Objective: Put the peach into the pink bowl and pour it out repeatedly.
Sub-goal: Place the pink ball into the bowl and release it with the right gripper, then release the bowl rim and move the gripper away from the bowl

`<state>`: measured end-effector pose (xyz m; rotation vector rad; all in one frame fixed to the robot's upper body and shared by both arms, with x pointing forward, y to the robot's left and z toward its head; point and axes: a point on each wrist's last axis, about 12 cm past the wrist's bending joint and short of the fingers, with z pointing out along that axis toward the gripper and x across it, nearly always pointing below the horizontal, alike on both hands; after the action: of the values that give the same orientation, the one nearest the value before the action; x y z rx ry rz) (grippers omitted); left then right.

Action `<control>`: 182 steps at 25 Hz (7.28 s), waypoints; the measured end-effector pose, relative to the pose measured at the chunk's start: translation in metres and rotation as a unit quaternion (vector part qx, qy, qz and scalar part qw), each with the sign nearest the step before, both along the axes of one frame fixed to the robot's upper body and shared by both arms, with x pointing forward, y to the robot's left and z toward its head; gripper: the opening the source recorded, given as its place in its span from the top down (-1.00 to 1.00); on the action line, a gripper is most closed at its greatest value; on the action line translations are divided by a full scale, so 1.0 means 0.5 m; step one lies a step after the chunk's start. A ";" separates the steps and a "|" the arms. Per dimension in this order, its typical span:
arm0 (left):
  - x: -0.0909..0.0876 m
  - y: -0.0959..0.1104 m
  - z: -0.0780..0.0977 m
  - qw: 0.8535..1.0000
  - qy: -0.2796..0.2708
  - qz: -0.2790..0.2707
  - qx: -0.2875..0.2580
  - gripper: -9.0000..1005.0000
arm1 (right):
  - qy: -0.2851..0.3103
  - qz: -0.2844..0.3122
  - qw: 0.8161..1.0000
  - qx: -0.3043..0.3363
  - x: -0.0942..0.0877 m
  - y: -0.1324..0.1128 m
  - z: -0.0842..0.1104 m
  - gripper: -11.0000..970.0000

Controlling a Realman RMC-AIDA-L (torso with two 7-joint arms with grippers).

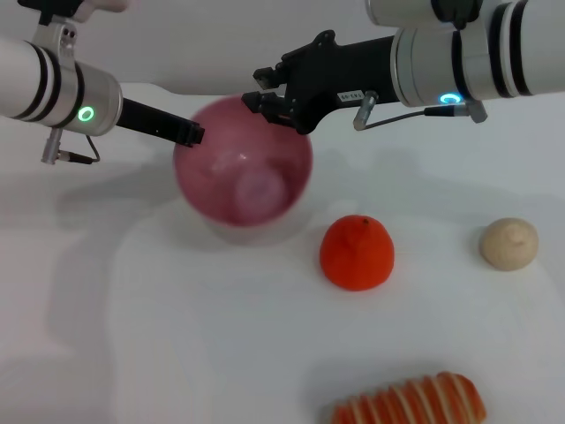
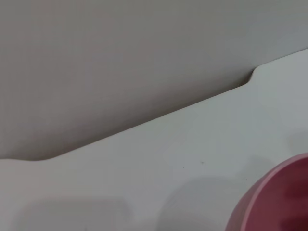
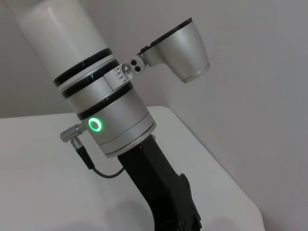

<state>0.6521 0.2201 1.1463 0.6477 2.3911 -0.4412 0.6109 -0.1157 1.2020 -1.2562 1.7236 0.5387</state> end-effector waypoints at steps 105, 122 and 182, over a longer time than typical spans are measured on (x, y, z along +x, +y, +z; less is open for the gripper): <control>-0.152 -0.134 -0.165 0.945 -0.314 -0.050 -0.082 0.69 | -0.251 -0.315 0.772 0.491 -0.203 -0.495 -0.155 0.20; -0.045 -0.137 -0.122 0.968 -0.238 0.063 -0.054 0.69 | -0.238 -0.318 0.782 0.480 -0.176 -0.477 -0.163 0.20; 0.036 -0.029 -0.020 0.998 -0.021 0.063 0.009 0.67 | -0.177 -0.352 0.823 0.410 -0.047 -0.417 -0.170 0.20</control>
<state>0.6700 0.2058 1.1363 0.5064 2.3828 -0.3504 0.5872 -0.3242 1.1168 -0.0552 1.2608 0.4659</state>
